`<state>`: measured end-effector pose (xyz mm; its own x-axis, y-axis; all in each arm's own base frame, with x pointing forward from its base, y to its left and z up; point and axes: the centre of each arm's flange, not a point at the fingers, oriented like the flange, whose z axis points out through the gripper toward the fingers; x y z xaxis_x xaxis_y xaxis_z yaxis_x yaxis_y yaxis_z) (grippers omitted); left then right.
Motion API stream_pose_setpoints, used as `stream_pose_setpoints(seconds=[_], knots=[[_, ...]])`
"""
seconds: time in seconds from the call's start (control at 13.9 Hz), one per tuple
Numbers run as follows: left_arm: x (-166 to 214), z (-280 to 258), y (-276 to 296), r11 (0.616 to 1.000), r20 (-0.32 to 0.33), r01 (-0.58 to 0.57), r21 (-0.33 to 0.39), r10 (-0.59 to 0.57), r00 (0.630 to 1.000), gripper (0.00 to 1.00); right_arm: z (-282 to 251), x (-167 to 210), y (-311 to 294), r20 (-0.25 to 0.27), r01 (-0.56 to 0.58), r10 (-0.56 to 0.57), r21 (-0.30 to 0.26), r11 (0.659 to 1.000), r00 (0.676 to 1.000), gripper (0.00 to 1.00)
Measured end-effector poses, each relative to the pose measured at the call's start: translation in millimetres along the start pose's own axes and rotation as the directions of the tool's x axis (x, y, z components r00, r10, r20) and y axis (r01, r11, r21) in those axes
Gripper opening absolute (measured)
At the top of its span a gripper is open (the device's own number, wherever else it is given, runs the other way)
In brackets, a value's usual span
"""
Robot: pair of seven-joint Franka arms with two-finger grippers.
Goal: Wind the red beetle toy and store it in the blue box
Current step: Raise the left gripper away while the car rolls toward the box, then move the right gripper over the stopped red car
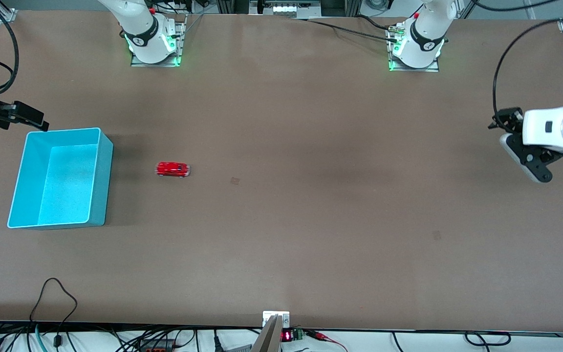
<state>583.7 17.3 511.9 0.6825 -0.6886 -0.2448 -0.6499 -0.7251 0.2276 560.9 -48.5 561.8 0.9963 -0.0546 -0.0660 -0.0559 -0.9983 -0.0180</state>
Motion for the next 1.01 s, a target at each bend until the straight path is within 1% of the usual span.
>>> stream_pose_setpoints(seconds=[0.14,0.29,0.43,0.58,0.65,0.79,0.94,1.01], knots=[[5,-28,26,0.996,0.004,0.089,0.008,-0.089,0.996,1.00,7,4,-5,0.010,0.008,-0.008,0.001,1.000,1.000,1.00],[9,-47,51,0.982,0.016,0.186,0.008,-0.186,0.982,1.00,10,6,-14,0.014,0.021,-0.021,0.006,1.000,1.000,1.00],[15,-67,76,0.959,-0.002,0.283,0.028,-0.283,0.959,1.00,11,7,-31,0.011,0.050,-0.051,0.009,0.999,0.999,1.00],[18,-84,100,0.926,-0.030,0.371,0.066,-0.370,0.929,1.00,11,6,-57,0.007,0.094,-0.095,0.009,0.995,0.996,1.00],[15,-93,105,0.906,-0.062,0.413,0.089,-0.409,0.910,1.00,14,7,-69,0.010,0.112,-0.113,0.020,0.993,0.994,1.00],[-1,-113,101,0.870,-0.181,0.477,0.124,-0.453,0.873,1.00,30,12,-87,0.037,0.127,-0.129,0.062,0.990,0.991,1.00],[-21,-119,90,0.825,-0.280,0.550,0.126,-0.503,0.818,1.00,54,23,-91,0.068,0.149,-0.155,0.081,0.985,0.986,1.00],[-29,-117,85,0.800,-0.310,0.589,0.110,-0.536,0.786,1.00,67,30,-92,0.070,0.189,-0.195,0.084,0.978,0.978,1.00]])
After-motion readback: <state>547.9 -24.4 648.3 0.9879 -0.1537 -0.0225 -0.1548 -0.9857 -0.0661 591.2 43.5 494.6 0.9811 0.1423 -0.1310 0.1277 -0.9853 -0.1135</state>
